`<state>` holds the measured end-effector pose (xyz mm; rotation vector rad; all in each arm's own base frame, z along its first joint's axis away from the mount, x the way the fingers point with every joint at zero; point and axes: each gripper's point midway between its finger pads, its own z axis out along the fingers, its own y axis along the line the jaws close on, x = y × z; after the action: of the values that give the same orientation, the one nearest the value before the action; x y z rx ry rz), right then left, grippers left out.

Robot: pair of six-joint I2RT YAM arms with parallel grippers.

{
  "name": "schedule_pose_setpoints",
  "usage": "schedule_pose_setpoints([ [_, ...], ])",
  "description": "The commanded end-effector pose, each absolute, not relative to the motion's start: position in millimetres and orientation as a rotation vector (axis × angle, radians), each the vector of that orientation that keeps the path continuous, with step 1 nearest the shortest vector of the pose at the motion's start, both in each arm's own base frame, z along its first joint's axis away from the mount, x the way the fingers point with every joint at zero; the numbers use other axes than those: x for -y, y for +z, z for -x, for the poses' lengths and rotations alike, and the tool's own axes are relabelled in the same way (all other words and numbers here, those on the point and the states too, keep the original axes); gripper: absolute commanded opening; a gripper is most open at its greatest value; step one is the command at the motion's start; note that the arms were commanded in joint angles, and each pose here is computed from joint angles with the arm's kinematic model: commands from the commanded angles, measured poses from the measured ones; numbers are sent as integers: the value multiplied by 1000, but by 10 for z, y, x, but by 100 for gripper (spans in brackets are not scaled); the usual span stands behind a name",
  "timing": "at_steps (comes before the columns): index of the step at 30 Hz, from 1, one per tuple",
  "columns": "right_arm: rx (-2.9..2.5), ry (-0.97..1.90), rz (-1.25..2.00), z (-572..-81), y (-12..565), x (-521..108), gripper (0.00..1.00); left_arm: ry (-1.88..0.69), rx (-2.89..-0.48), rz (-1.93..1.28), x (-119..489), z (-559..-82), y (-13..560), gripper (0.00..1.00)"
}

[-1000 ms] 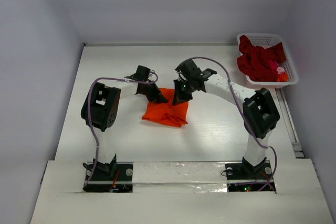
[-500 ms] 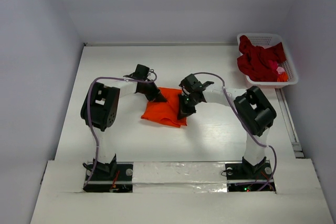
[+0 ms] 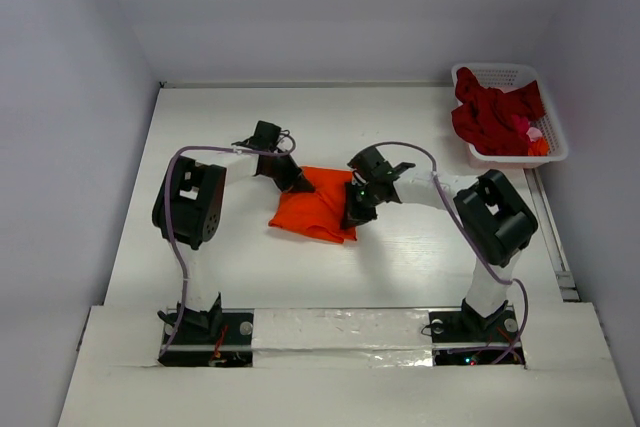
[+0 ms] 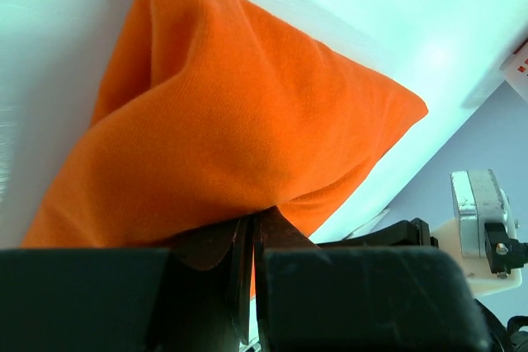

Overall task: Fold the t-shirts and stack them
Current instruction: Smooth out wrinkles on the folded tshirt

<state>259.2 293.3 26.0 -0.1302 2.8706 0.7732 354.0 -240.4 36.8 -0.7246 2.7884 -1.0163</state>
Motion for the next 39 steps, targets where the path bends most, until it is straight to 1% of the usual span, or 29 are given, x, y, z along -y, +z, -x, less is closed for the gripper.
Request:
schedule_pose_setpoints([
  [1, -2915, 705, 46, -2560, 139, -2773, 0, -976, -2743, 706, 2320, -3695, 470, 0],
  [5, -2935, 708, 12, -2566, 37, -2711, 0, -979, -2733, 714, 2289, -3719, 493, 0],
  [9, -2931, 689, -51, -2700, -1, -2544, 0, -982, -2722, 724, 2258, -3744, 523, 0],
  [15, -2910, 678, -64, -2882, 76, -2451, 0, -1002, -2706, 731, 2288, -3802, 580, 0],
  [22, -2889, 690, -46, -3065, 170, -2508, 0, -1013, -2698, 720, 2367, -4046, 562, 0],
  [28, -2890, 701, -70, -3212, 147, -2459, 0, -997, -2709, 722, 2408, -4216, 465, 0],
  [35, -2886, 715, -103, -3359, 130, -2374, 0, -962, -2734, 734, 2413, -4307, 280, 0],
  [39, -2885, 678, -98, -3444, 141, -2327, 0, -963, -2730, 746, 2390, -4370, 243, 0],
])
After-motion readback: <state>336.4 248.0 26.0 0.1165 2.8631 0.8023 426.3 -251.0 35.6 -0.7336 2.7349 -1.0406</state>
